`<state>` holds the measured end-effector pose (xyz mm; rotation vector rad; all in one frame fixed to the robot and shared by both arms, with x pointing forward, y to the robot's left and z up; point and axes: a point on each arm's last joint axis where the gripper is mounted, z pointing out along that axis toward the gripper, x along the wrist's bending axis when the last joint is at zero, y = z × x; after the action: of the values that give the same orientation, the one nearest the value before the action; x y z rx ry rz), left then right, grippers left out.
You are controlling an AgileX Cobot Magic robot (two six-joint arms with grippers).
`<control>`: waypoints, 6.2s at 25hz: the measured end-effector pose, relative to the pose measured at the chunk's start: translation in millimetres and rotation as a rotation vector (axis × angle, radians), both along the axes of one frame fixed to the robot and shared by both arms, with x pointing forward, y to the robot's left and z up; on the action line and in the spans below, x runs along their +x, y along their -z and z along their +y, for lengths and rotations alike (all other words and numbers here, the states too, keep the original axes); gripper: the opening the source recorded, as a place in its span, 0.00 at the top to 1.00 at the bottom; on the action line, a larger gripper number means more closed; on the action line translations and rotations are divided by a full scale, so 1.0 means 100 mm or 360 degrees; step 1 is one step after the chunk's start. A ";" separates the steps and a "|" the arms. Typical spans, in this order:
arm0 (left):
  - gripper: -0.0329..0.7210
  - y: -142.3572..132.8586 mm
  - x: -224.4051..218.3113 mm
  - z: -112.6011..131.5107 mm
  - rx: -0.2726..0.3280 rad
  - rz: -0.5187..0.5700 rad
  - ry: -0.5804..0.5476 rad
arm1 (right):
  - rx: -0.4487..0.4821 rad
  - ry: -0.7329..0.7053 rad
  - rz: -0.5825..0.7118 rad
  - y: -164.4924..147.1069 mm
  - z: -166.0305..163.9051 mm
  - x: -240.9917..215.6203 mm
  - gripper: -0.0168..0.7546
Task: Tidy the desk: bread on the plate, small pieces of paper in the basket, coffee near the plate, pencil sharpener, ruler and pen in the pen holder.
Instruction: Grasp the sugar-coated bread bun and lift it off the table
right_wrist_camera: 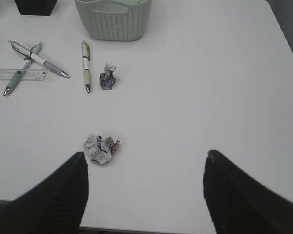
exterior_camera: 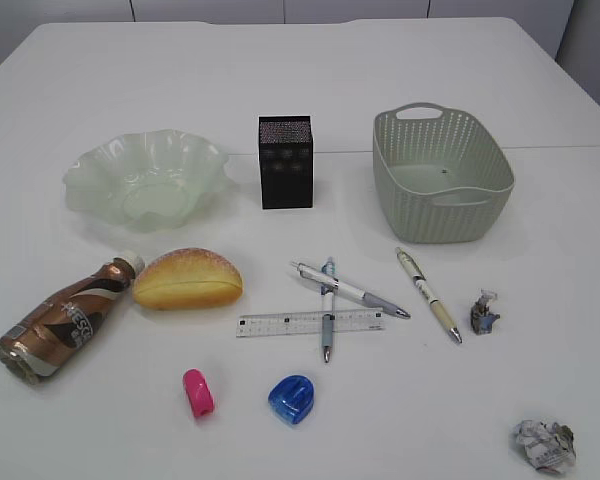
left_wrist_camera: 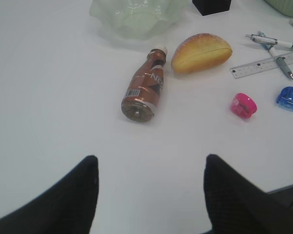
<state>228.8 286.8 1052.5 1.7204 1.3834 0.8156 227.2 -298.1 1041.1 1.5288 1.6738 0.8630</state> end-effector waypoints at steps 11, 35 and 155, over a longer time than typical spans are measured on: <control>0.31 0.00 0.00 0.00 0.0000 0.0000 0.0000 | 0.0000 0.0000 0.0000 0.00 0.00 0.00 0.24; 0.31 -0.01 -0.01 -0.05 -0.0075 0.0001 0.0051 | 0.0006 -0.0004 0.0000 0.00 0.00 0.00 0.24; 0.17 1.18 3.89 -2.06 0.1366 0.1147 0.0952 | 0.0097 0.0318 0.0671 -0.38 -0.06 1.09 0.24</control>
<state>617.3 80.6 934.1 3.1148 0.8115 0.4578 336.5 -304.2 1079.5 1.9856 1.7502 0.5128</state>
